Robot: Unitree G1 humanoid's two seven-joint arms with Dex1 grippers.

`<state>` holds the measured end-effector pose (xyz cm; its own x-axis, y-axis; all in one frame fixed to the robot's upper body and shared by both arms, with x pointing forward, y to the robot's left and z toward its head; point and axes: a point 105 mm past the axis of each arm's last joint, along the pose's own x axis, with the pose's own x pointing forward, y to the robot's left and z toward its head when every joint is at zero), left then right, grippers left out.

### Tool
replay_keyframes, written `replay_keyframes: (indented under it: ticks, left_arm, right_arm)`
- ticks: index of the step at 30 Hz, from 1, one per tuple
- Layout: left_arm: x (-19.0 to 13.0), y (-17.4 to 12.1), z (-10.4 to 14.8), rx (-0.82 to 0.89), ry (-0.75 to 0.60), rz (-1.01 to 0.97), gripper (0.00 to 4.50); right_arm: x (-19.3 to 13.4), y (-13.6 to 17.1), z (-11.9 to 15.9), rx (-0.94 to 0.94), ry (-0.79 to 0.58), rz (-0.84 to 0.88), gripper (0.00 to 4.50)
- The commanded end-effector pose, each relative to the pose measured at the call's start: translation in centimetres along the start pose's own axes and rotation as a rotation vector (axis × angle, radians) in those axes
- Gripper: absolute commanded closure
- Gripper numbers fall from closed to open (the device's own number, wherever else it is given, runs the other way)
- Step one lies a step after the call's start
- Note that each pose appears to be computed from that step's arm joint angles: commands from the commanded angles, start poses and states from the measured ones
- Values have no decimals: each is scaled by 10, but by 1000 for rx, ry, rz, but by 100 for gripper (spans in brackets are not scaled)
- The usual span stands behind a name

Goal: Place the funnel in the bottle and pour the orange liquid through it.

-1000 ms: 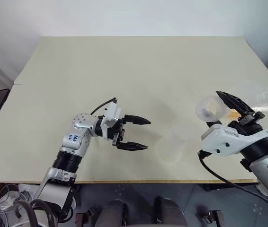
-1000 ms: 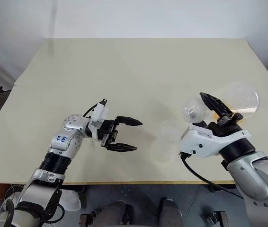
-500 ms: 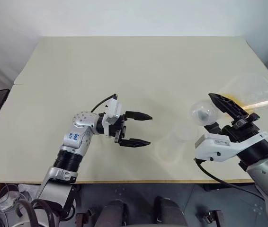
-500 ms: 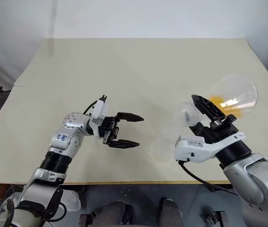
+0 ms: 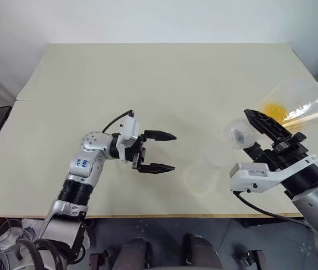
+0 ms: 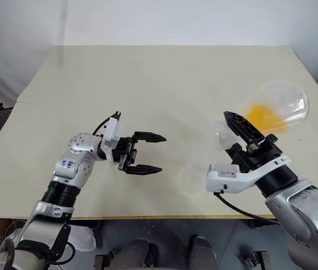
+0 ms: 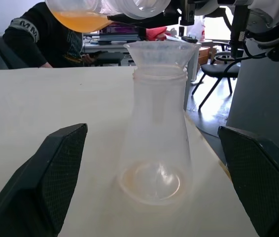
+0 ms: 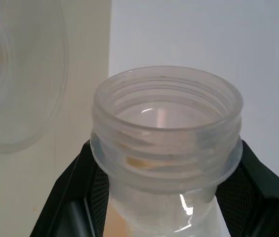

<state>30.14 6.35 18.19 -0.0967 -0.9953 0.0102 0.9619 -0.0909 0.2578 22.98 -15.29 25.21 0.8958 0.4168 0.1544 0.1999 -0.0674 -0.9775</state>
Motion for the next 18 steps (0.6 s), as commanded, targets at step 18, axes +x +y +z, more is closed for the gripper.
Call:
replay_keyframes:
  ticks: [18]
  left_arm:
    - [0,-3,9,33,-18,-25,0]
  right_arm:
    - [-4,0,-2,-150,19,-33,205]
